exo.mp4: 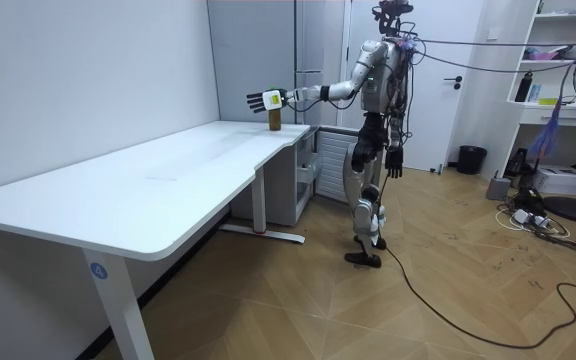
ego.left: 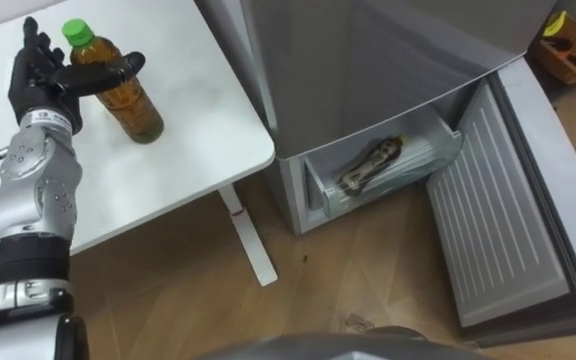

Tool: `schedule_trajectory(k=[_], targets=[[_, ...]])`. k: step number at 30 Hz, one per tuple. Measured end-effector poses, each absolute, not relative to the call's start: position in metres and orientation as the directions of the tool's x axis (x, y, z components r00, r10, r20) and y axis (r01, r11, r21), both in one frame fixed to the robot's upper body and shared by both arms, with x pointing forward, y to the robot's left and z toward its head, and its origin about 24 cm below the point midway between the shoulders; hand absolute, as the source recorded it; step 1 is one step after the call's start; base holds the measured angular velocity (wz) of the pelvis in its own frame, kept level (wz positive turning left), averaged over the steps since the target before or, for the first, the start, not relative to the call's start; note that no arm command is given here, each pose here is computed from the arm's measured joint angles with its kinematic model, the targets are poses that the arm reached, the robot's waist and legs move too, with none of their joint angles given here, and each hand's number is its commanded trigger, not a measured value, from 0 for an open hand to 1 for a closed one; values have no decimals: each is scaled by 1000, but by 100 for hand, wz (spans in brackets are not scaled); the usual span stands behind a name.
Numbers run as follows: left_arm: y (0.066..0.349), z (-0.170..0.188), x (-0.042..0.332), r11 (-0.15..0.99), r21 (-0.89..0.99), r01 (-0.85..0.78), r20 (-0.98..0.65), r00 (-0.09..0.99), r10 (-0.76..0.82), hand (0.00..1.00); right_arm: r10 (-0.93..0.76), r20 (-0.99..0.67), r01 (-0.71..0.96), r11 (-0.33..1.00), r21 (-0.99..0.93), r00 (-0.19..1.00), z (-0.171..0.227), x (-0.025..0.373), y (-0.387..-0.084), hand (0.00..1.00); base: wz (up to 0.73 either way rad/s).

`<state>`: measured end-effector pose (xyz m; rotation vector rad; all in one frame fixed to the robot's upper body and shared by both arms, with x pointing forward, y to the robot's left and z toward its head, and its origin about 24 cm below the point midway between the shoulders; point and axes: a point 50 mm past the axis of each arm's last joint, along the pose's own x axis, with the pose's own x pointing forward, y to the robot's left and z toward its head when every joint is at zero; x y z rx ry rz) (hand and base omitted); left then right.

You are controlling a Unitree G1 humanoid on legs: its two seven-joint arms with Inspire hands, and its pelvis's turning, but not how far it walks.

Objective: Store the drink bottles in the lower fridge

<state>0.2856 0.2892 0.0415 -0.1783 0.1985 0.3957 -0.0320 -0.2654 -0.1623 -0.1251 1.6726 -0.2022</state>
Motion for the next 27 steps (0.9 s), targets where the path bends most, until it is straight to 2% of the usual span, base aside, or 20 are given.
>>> schedule_trajectory(k=[27], targets=[[292, 42, 289, 908, -152, -390, -286, 897, 337, 0, -218, -970, 43, 974, -224, -110, -162, -28, -267, 0, -1]])
